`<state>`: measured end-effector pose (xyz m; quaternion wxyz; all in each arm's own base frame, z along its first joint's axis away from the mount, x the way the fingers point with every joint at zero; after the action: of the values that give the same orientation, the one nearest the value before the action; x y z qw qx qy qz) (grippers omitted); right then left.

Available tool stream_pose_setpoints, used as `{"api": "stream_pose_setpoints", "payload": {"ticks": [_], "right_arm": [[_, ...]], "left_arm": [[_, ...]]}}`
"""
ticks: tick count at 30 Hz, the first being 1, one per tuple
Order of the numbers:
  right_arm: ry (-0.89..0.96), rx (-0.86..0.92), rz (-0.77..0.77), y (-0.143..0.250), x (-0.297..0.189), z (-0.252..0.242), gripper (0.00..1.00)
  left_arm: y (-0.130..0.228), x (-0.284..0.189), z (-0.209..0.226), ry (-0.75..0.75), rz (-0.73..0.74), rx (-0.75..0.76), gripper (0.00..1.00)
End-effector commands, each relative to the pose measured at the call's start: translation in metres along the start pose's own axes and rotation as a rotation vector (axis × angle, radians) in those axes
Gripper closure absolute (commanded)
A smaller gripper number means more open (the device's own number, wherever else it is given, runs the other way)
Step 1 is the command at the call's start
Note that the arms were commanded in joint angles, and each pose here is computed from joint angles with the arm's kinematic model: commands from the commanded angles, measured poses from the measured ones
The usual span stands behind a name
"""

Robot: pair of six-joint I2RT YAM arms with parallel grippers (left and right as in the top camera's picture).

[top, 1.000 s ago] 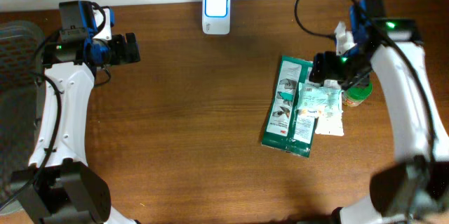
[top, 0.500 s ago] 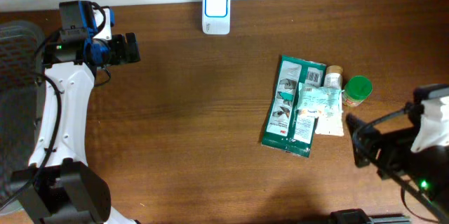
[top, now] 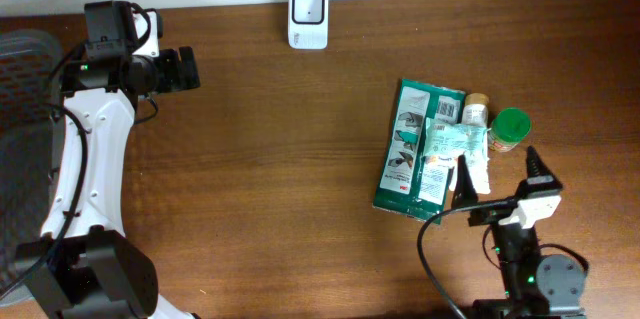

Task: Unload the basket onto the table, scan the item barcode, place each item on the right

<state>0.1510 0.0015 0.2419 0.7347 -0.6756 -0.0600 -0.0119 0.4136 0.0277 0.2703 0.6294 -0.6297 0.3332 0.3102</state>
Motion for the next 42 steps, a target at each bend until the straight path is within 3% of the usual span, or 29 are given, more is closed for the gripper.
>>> {"api": "stream_pose_setpoints", "payload": {"ticks": [1,5,7,23,28,30,32,36,40,42], "right_arm": [[-0.021,-0.001,0.004,0.034,-0.001,0.0,0.02],[-0.027,0.0,0.045,0.058,-0.001,-0.001,0.02],[-0.03,0.017,0.181,0.079,-0.003,-0.001,0.02],[-0.038,0.015,0.171,0.077,-0.003,0.0,0.02],[-0.038,0.015,0.171,0.077,-0.003,0.0,0.02],[-0.038,0.015,0.171,0.077,-0.003,0.0,0.02],[-0.038,0.015,0.171,0.077,-0.003,0.0,0.02],[-0.038,0.016,0.171,0.077,-0.003,0.0,0.02],[-0.038,0.016,0.171,0.077,-0.003,0.0,0.02],[-0.038,0.015,0.171,0.077,-0.003,0.0,0.02]], "left_arm": [[-0.005,-0.007,0.0,-0.001,-0.026,0.003,0.01],[-0.005,-0.007,0.0,-0.001,-0.026,0.003,0.01],[-0.005,-0.007,0.0,-0.001,-0.026,0.003,0.01],[-0.005,-0.01,0.0,-0.001,-0.03,0.004,0.01],[-0.007,-0.083,-0.014,-0.03,-0.188,0.035,0.01],[0.024,-0.104,-0.022,-0.129,-0.193,0.058,0.01],[0.046,-0.106,-0.025,-0.128,-0.255,0.077,0.01],[0.112,-0.107,-0.038,-0.041,-0.731,0.191,0.01],[0.2,-0.098,-0.039,-0.112,-0.892,0.308,0.01],[0.226,-0.091,-0.039,-0.144,-0.934,0.353,0.01]]}}
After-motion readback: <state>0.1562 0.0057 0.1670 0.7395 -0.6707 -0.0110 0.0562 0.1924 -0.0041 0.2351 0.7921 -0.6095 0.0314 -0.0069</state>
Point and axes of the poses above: each gripper's point midway between its finger pads, its own x axis out along the fingers, its own z axis along the line the jaws close on, y = z × x, the point moved 9 cm from there along -x, back along the fingers, and after that the axes turned 6 degrees about x, right-handed, at the moved point
